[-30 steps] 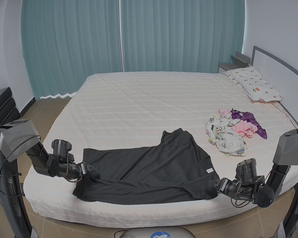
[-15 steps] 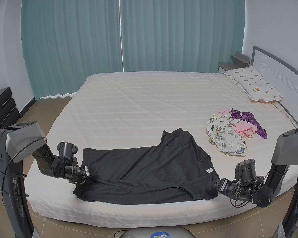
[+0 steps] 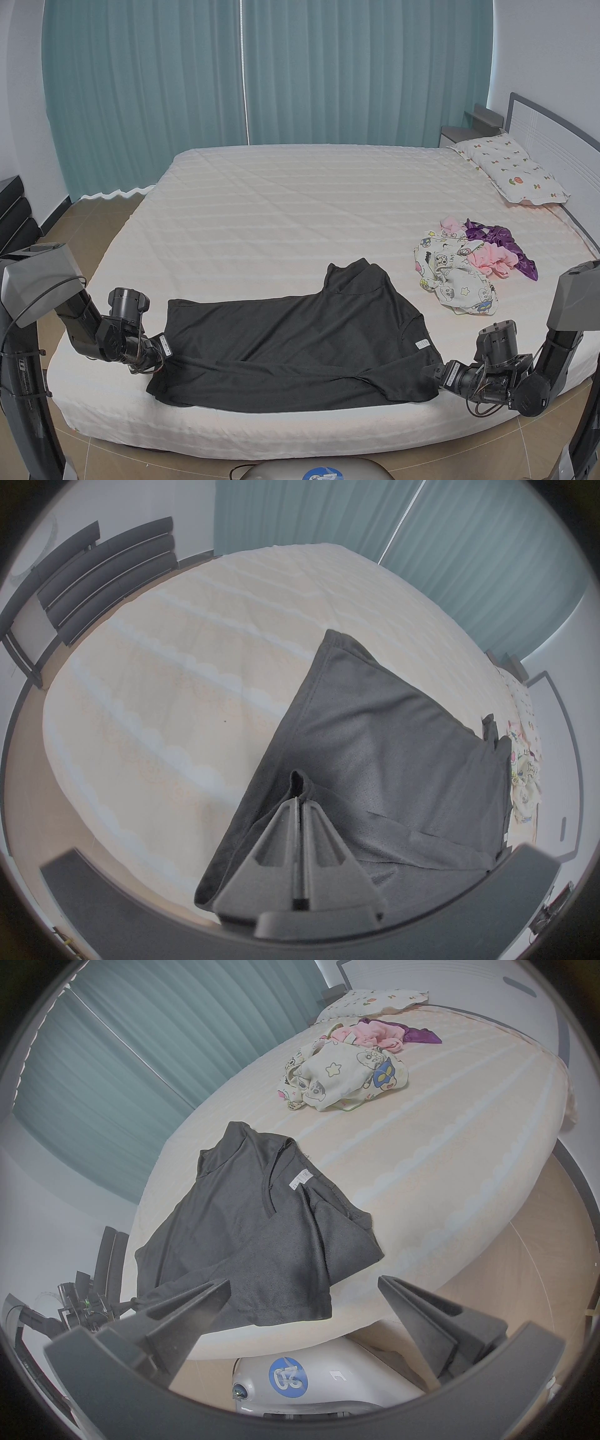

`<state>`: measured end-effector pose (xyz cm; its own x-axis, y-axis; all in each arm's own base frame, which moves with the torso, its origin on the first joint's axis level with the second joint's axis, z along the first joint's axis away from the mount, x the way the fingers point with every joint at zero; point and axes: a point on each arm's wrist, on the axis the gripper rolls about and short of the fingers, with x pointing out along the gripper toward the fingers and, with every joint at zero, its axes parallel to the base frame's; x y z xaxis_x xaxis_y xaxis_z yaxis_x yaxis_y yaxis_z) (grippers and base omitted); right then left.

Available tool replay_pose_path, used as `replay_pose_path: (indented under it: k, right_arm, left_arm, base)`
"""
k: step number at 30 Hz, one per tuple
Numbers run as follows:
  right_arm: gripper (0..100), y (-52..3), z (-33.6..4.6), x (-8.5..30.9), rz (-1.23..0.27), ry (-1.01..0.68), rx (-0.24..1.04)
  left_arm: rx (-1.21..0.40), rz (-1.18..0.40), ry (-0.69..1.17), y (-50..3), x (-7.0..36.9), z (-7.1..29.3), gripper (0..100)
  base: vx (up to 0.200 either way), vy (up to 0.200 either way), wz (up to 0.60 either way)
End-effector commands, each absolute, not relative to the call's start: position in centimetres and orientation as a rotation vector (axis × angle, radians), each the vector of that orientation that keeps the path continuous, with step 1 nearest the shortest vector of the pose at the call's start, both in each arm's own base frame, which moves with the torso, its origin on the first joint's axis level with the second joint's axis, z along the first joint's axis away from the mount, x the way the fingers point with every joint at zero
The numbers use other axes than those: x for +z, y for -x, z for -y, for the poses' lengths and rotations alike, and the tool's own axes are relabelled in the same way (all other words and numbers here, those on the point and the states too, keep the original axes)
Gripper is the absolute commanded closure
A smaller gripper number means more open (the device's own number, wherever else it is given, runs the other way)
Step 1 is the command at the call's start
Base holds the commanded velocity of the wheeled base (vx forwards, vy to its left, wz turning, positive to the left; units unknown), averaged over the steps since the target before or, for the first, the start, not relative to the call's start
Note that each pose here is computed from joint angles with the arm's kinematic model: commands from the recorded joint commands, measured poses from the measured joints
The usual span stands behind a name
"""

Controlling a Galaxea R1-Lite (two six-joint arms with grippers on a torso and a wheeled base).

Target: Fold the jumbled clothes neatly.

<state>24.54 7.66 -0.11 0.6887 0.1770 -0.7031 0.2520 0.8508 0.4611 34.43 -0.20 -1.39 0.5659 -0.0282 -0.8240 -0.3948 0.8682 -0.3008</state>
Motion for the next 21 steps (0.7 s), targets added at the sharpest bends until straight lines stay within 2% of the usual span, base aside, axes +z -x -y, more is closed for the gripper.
replay_pose_path:
  k: [1,5,21]
  right_arm:
    - [0,-25.0,-7.4,0.0,-0.812,-0.569,-0.003]
    - [0,-25.8,-7.3,-0.3,-0.818,-0.572,0.04]
    - [0,-31.2,-7.6,-2.6,-0.77,-0.56,0.049]
  left_arm:
    - [0.242,-0.934,0.504,-34.1,-0.3,-0.5,100]
    - [0.251,-0.934,0.511,-34.0,0.1,-0.9,100]
    - [0.247,-0.953,0.517,-33.9,-0.3,-0.9,100]
  base:
    - [0.0,0.0,0.0]
    - [0.0,0.0,0.0]
    - [0.0,0.0,0.0]
